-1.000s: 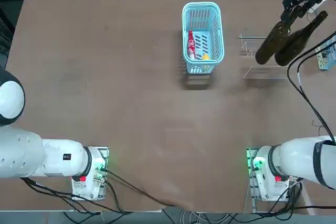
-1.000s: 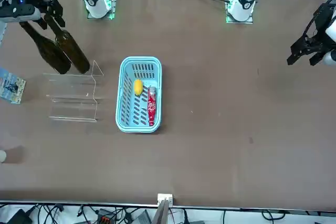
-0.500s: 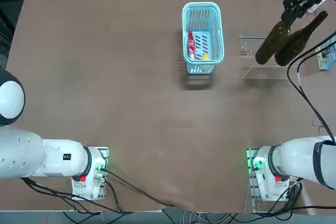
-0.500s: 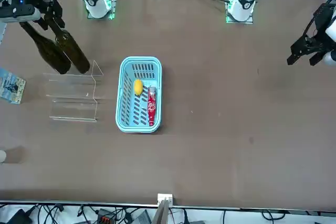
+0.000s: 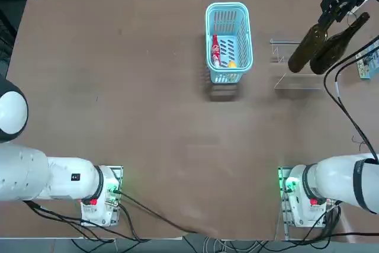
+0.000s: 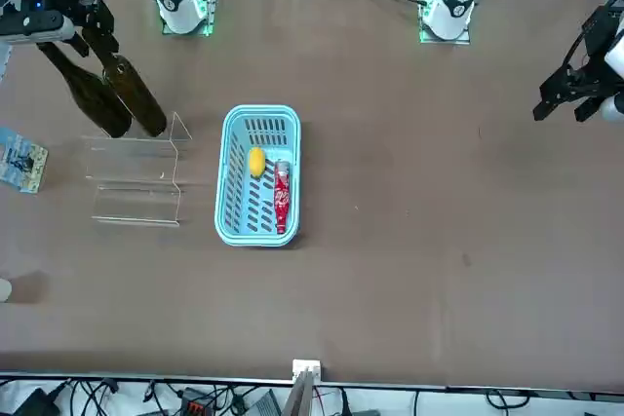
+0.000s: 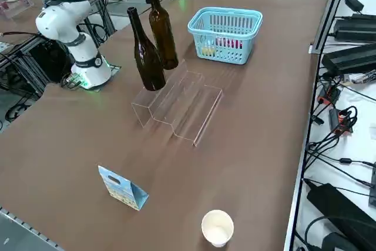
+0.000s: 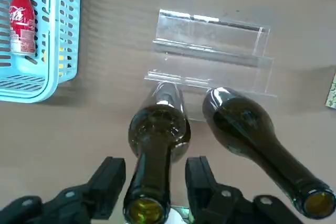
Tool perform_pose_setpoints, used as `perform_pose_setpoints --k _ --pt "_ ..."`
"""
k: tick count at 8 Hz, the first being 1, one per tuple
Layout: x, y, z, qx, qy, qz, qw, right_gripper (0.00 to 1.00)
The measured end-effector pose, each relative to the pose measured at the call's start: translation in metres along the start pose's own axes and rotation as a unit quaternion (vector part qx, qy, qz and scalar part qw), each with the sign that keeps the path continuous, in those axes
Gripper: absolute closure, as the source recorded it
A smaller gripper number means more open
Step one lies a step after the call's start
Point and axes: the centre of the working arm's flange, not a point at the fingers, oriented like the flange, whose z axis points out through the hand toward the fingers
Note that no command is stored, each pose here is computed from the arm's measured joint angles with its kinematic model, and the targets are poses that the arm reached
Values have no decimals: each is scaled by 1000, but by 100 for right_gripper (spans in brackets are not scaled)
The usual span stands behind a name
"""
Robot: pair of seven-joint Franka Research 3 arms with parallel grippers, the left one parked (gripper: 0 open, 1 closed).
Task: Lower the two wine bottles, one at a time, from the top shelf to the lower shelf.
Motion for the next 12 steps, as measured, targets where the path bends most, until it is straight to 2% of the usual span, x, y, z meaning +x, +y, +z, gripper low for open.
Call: perform_pose_setpoints --k 2,6,7,10,12 --pt "0 0 0 0 0 -2 1000 41" --pt "-1 -1 0 0 -2 -4 1000 51" --pt "-1 -1 0 0 -2 -5 1000 60" --pt "0 -2 -1 -1 -2 -9 1000 61" --pt "13 -1 -6 -1 4 -24 1000 61"
